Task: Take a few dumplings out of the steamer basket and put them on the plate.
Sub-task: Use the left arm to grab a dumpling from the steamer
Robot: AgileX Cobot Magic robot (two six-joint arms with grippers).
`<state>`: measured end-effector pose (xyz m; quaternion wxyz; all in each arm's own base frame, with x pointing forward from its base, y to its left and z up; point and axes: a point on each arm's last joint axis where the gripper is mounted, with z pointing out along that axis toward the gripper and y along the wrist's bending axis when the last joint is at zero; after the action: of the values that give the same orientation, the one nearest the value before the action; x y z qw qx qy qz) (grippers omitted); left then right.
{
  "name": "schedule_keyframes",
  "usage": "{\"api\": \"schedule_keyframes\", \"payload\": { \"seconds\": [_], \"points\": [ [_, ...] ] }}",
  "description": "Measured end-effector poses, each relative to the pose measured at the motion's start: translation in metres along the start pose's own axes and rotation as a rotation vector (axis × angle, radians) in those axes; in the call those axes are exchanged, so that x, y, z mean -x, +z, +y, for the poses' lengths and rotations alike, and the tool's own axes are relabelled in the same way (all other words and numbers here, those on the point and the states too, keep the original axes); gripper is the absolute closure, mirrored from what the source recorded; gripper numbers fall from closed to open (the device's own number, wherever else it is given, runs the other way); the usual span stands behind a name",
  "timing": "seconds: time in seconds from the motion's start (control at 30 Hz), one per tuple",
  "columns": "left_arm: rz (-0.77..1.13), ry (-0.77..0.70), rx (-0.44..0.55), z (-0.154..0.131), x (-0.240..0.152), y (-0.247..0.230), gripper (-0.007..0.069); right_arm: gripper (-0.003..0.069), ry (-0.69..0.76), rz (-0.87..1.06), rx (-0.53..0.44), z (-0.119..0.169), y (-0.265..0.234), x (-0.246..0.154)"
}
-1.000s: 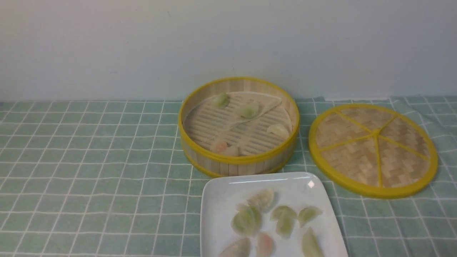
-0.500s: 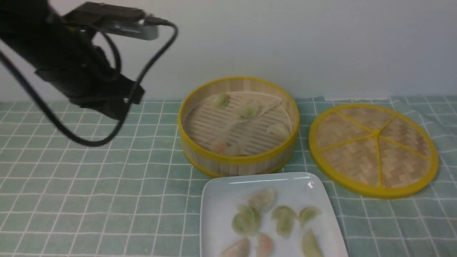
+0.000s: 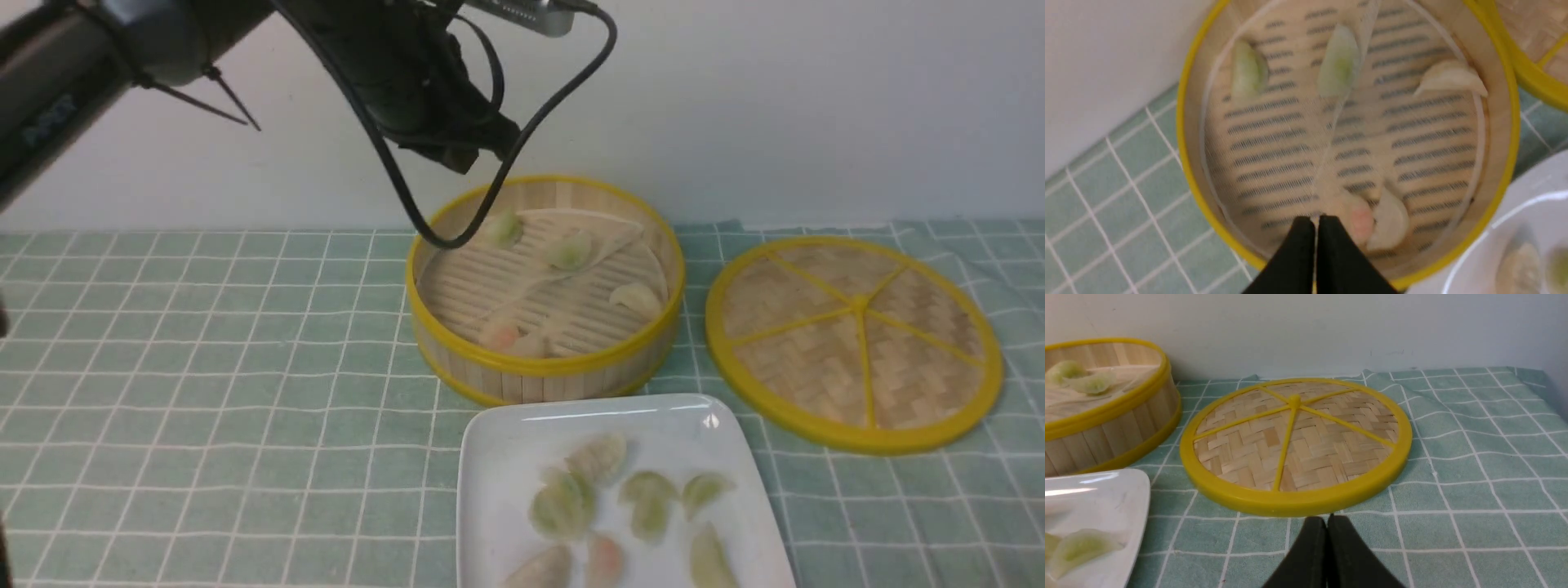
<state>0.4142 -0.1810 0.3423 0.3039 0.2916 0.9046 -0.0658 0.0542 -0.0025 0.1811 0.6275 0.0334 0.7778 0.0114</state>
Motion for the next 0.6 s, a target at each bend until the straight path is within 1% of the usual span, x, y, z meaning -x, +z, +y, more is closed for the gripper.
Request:
{"api": "schedule_keyframes", "payload": {
  "seconds": [0.1,0.2,0.23,0.27,0.3,0.4,0.47,0.6],
  "points": [
    [-0.041,0.003,0.008,0.003,0.009,0.018,0.0598,0.0673,0.0,0.0,0.0,0.0,0.0,0.0],
    [-0.061,-0.026,0.013,0.006,0.014,0.036,0.0529,0.0673,0.0,0.0,0.0,0.0,0.0,0.0],
    [-0.051,-0.04,0.008,0.006,0.013,0.046,0.0482,0.0673,0.0,0.0,0.0,0.0,0.0,0.0],
    [-0.053,-0.041,0.008,0.006,0.014,0.047,0.0475,0.0673,0.0,0.0,0.0,0.0,0.0,0.0],
    [-0.043,-0.053,-0.008,0.006,0.014,0.06,0.0415,0.0673,0.0,0.0,0.0,0.0,0.0,0.0],
    [-0.032,-0.058,-0.031,0.006,0.012,0.086,0.0297,0.0673,0.0,0.0,0.0,0.0,0.0,0.0],
    [-0.05,-0.042,-0.027,0.007,0.012,0.104,0.0235,0.0673,0.0,0.0,0.0,0.0,0.0,0.0],
    [-0.125,-0.037,-0.011,0.01,0.012,0.135,0.0149,0.0673,0.0,0.0,0.0,0.0,0.0,0.0]
  ]
}}
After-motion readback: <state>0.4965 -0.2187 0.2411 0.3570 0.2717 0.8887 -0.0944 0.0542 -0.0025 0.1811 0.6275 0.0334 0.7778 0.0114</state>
